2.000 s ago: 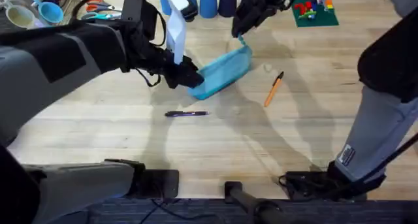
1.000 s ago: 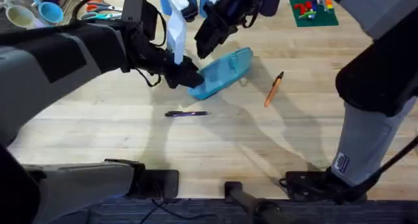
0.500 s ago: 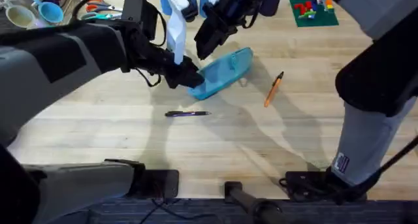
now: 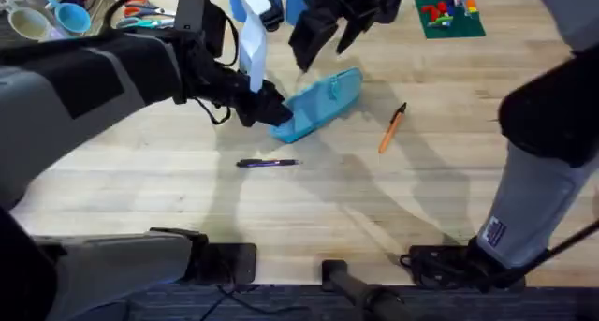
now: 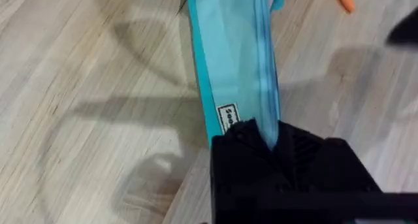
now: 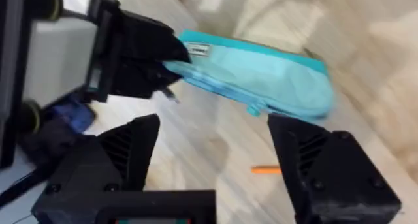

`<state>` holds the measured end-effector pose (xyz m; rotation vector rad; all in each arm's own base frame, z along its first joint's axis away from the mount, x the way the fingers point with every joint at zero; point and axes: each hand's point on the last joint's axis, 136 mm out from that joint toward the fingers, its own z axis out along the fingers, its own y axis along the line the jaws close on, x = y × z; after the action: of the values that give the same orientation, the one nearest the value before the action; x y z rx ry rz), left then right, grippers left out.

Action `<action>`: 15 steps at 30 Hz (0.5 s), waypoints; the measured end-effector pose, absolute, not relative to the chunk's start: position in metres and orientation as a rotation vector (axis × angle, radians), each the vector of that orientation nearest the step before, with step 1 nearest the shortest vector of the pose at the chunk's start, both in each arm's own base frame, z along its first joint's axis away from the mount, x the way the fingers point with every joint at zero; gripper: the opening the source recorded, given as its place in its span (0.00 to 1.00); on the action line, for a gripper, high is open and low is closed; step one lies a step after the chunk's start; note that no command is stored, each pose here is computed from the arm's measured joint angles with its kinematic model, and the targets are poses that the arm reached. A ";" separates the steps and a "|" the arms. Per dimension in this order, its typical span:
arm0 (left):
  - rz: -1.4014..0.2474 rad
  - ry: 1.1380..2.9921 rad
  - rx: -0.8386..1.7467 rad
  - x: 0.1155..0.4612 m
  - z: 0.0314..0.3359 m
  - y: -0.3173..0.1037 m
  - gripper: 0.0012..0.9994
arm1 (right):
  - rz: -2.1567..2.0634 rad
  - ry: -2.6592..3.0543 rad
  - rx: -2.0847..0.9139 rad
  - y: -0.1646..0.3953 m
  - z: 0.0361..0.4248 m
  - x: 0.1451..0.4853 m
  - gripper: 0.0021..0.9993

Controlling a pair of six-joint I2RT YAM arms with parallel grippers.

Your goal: Unzip the bag, pick up the pens from the table one at a time and place them inside, then zip the bag closed.

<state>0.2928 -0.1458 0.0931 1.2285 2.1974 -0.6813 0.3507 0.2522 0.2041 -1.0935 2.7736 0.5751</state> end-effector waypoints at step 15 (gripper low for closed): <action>-0.681 2.197 1.228 0.293 0.093 -0.146 0.04 | 0.340 2.641 -1.049 0.221 0.260 0.348 1.00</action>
<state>0.2928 -0.1458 0.0931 1.2285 2.1973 -0.6813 0.3476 0.2206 0.2605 -1.0487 2.6409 0.3397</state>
